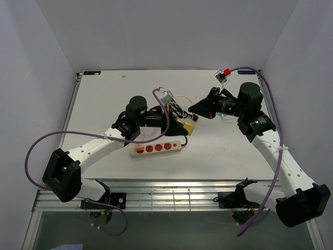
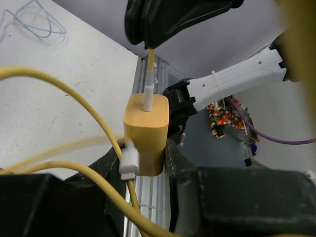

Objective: Insert the plug

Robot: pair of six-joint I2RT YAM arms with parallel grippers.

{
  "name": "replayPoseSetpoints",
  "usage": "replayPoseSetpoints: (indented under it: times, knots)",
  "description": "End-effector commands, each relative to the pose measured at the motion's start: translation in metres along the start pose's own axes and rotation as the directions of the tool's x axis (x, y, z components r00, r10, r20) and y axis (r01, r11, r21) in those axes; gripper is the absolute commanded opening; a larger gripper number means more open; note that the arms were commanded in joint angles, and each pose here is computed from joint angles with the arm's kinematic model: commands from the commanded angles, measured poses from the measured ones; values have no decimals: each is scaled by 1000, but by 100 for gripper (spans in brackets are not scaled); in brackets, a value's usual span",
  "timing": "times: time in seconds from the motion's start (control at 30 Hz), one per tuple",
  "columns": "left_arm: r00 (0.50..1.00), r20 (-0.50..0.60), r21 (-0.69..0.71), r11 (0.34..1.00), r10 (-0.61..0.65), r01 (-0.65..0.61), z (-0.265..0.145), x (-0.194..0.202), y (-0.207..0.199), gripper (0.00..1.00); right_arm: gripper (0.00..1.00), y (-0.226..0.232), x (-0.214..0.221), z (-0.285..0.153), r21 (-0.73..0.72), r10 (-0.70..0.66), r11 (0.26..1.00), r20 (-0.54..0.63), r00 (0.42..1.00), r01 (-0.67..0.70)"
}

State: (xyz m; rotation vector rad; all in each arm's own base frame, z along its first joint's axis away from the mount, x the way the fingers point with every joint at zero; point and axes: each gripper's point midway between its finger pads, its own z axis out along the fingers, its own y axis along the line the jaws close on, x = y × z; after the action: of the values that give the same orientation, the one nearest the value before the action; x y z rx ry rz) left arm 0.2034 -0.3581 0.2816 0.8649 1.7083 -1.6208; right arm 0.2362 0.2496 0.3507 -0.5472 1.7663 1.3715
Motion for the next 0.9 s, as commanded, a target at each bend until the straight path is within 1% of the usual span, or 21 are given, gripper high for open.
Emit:
replayPoseSetpoints:
  times: [0.0, 0.07, 0.1, 0.13, 0.2, 0.27, 0.33, 0.37, 0.43, 0.47, 0.5, 0.57, 0.6, 0.87]
  knots:
    - [997, 33, 34, 997, 68, -69, -7, -7, -19, 23, 8, 11, -11, 1, -35, -40, 999, 25, 999, 41]
    - [997, 40, 28, 997, 65, -66, -9, -7, -21, 12, 8, 9, -11, 2, -33, -39, 999, 24, 999, 40]
    - [997, 42, 21, 998, 60, -61, -10, -5, -20, 2, 8, 8, -11, 2, -31, -43, 999, 24, 999, 44]
    - [997, 46, 17, 998, 59, -60, -11, -5, -20, 0, 8, 6, -10, 3, -29, -44, 999, 21, 999, 45]
    - [996, 57, 12, 998, 66, -66, -13, -7, -23, 0, 9, 5, -8, 3, -34, -73, 997, 15, 997, 74]
    - [995, 66, 4, 997, 70, -71, -15, -8, -25, 0, 17, 6, -3, 2, -52, -98, 994, 2, 995, 98]
    - [995, 69, 2, 997, 71, -72, -16, -8, -26, 0, 27, 10, 0, -1, -70, -141, 988, 1, 990, 140]
    - [995, 71, -4, 998, 71, -70, -17, -8, -26, 0, 45, 11, 5, -2, -87, -150, 985, -10, 989, 149]
    - [994, 77, -11, 997, 76, -75, -18, -10, -26, 0, 61, 16, 9, -6, -105, -186, 977, -8, 982, 184]
    - [994, 79, -12, 997, 78, -78, -19, -11, -27, 0, 73, 20, 12, -8, -126, -192, 974, -16, 981, 188]
    - [994, 80, -11, 997, 80, -79, -19, -11, -28, 0, 75, 17, 19, -9, -127, -182, 976, -27, 983, 178]
    - [994, 77, -5, 997, 82, -82, -19, -13, -30, 0, 77, 21, 19, -12, -134, -220, 967, -2, 976, 217]
    - [993, 80, -3, 996, 87, -87, -19, -16, -31, 0, 79, 18, 23, -12, -132, -215, 968, -8, 977, 212]
    - [994, 82, 10, 997, 75, -76, -18, -22, -37, 0, 81, 28, 33, -10, -203, -238, 951, -5, 971, 233]
